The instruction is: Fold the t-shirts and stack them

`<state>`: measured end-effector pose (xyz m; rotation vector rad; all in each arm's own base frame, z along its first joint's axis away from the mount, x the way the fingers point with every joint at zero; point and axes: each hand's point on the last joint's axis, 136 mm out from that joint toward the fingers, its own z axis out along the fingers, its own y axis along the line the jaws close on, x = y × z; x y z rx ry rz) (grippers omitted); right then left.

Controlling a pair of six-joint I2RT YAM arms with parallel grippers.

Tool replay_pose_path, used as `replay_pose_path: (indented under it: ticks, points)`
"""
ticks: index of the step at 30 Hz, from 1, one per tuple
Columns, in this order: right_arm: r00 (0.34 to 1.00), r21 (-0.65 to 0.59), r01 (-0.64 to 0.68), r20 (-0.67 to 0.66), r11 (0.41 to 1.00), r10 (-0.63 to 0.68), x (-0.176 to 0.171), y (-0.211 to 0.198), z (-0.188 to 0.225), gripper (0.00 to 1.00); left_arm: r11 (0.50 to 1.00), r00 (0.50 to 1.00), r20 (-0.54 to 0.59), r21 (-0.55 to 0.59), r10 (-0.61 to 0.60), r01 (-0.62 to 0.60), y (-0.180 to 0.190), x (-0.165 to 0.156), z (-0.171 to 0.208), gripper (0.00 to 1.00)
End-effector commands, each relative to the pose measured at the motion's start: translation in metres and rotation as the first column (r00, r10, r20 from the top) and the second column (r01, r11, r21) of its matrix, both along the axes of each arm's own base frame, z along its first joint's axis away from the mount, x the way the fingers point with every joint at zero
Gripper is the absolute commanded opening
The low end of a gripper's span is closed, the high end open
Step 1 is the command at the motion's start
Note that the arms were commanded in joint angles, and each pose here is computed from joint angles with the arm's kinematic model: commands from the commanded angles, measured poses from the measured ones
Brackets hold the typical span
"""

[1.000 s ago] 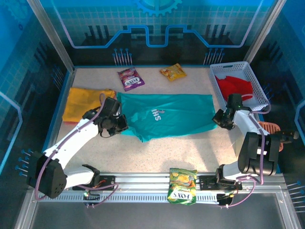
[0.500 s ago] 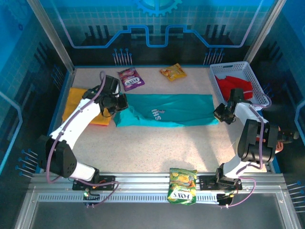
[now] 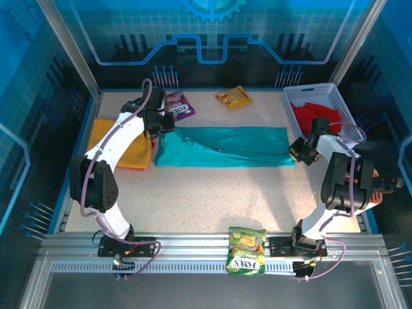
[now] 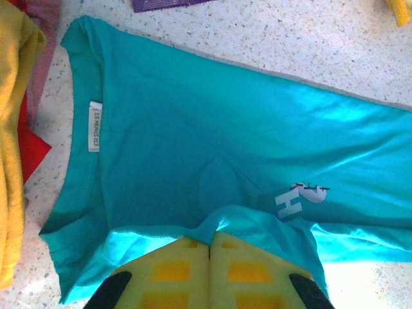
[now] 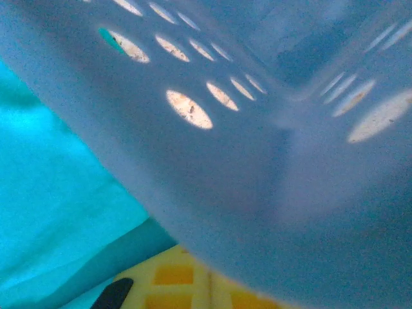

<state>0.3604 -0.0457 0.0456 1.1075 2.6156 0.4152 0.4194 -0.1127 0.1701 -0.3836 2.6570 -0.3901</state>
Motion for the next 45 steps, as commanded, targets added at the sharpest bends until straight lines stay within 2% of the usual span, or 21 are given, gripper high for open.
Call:
replay_pose_path:
  ticks: [1,14,15,16,17,18,19,23,27,30,34,39,45]
  points:
    - [0.999,0.006,0.031,0.018,1.000,-0.031,0.011,-0.008,0.004,0.00,0.999,1.000,0.000,0.034,-0.004,0.004,0.007,0.012,0.000,0.00]
    - [0.999,0.012,0.035,0.025,0.999,-0.036,0.019,-0.009,-0.003,0.00,0.992,0.998,-0.053,0.122,0.040,-0.033,0.023,0.050,-0.043,0.00]
    - [0.999,0.016,0.035,0.023,0.999,-0.036,0.019,-0.008,-0.004,0.00,0.990,0.997,-0.060,0.131,0.054,-0.045,0.028,0.055,-0.047,0.01]
    - [0.999,0.019,0.035,0.021,0.999,-0.035,0.019,-0.008,-0.005,0.00,0.990,0.996,-0.061,0.133,0.061,-0.052,0.031,0.059,-0.050,0.09]
    - [0.999,0.023,0.032,0.021,0.999,-0.032,0.019,-0.007,-0.005,0.05,0.989,0.996,-0.062,0.133,0.071,-0.063,0.035,0.063,-0.052,0.21]
    - [0.999,0.026,0.025,0.024,0.999,-0.026,0.019,-0.006,-0.005,0.15,0.988,0.995,-0.063,0.136,0.082,-0.073,0.039,0.067,-0.054,0.32]
    - [0.999,0.032,0.021,0.029,0.999,-0.022,0.019,-0.004,-0.005,0.23,0.987,0.994,-0.063,0.137,0.091,-0.082,0.043,0.069,-0.055,0.39]
    - [0.998,0.043,0.002,0.070,0.999,-0.005,0.016,0.001,0.007,0.50,0.988,0.992,-0.068,0.124,0.103,-0.094,0.046,0.066,-0.050,0.44]
    - [0.992,0.030,-0.018,0.127,0.999,0.014,0.007,0.007,0.022,0.74,0.995,0.994,-0.051,0.037,0.095,-0.093,0.031,0.046,-0.039,0.45]
    - [0.988,0.022,-0.047,0.150,0.999,0.043,0.000,0.015,0.031,0.84,0.998,0.996,-0.056,-0.015,0.064,-0.065,0.011,0.028,-0.039,0.46]
    - [0.979,-0.002,-0.086,0.183,0.996,0.085,-0.008,0.028,0.041,0.92,0.998,0.996,-0.085,-0.061,0.005,-0.011,-0.023,0.003,-0.049,0.46]
    - [0.962,0.016,-0.153,0.230,0.988,0.146,-0.002,0.052,0.046,0.94,0.992,0.993,-0.120,-0.125,-0.012,-0.003,-0.053,-0.020,-0.073,0.46]
    - [0.967,0.063,-0.174,0.202,0.983,0.158,0.016,0.070,0.029,0.94,0.996,0.984,-0.180,-0.085,-0.018,0.003,-0.056,-0.032,-0.104,0.43]
